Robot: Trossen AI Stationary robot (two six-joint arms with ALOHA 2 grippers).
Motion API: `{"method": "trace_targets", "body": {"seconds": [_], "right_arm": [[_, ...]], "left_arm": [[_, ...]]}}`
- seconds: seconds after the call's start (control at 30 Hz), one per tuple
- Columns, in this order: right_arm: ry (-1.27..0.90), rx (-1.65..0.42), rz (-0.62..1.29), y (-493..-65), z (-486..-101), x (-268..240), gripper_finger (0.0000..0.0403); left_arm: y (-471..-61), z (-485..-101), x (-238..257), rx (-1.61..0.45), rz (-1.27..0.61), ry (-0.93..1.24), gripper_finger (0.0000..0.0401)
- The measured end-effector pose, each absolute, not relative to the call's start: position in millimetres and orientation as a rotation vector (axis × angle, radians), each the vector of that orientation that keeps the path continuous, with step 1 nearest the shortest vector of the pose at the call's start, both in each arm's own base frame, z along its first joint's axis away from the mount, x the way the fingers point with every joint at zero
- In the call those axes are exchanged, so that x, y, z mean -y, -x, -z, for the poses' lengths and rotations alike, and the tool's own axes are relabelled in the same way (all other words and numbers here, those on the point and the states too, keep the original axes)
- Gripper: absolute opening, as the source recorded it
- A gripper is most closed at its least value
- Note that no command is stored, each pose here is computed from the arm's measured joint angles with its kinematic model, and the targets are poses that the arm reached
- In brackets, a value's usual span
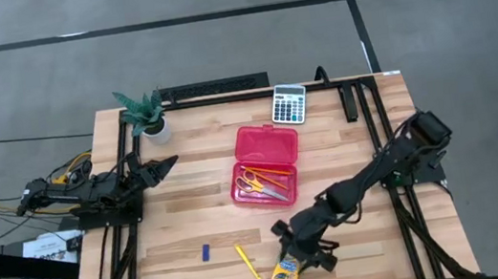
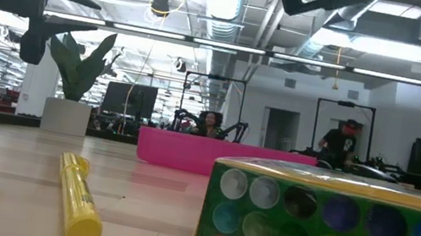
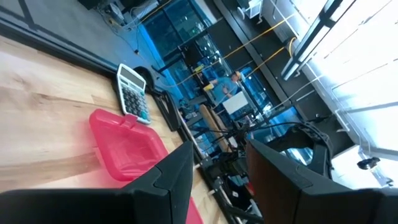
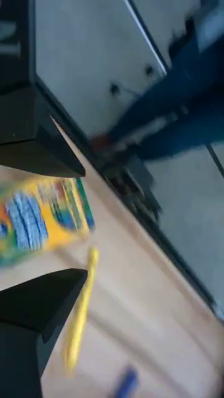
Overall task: Pack school essentials
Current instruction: Put the yellow box of crayons into the red supply box
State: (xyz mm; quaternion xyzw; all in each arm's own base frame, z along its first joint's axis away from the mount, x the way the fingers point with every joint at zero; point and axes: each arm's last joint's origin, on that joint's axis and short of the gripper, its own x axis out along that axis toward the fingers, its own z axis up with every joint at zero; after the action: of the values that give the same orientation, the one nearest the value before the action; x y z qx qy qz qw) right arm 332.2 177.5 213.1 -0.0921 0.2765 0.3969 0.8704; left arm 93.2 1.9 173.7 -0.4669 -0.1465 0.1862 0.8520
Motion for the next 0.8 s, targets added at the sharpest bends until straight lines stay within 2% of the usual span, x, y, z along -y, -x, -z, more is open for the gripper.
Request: {"method": "trace_targets", "body": {"seconds": [0.13,0.33,0.47,0.8], "right_arm": [[0.17,-0.636,-0.897,-343,-215,-186,0.0277],[0.182,-0.675,-0.904,-364,-231,-191,0.0332],[0.31,-0.728,-0.883,-375,-232,-191,0.0363],[0.454,-0.909,-0.911,-383,-211,-213,0.0372]], "left_arm": [[-93,-174,-2,0.307,-0.391,0.977,0.0137],[-94,-174,-1,0.282,-0.36,0.945,0.0137],[-94,-174,0,0.258,-0.312,0.938,0.0137],[-95,-174,2,0.23,-0.262,0.93,0.0137]]}}
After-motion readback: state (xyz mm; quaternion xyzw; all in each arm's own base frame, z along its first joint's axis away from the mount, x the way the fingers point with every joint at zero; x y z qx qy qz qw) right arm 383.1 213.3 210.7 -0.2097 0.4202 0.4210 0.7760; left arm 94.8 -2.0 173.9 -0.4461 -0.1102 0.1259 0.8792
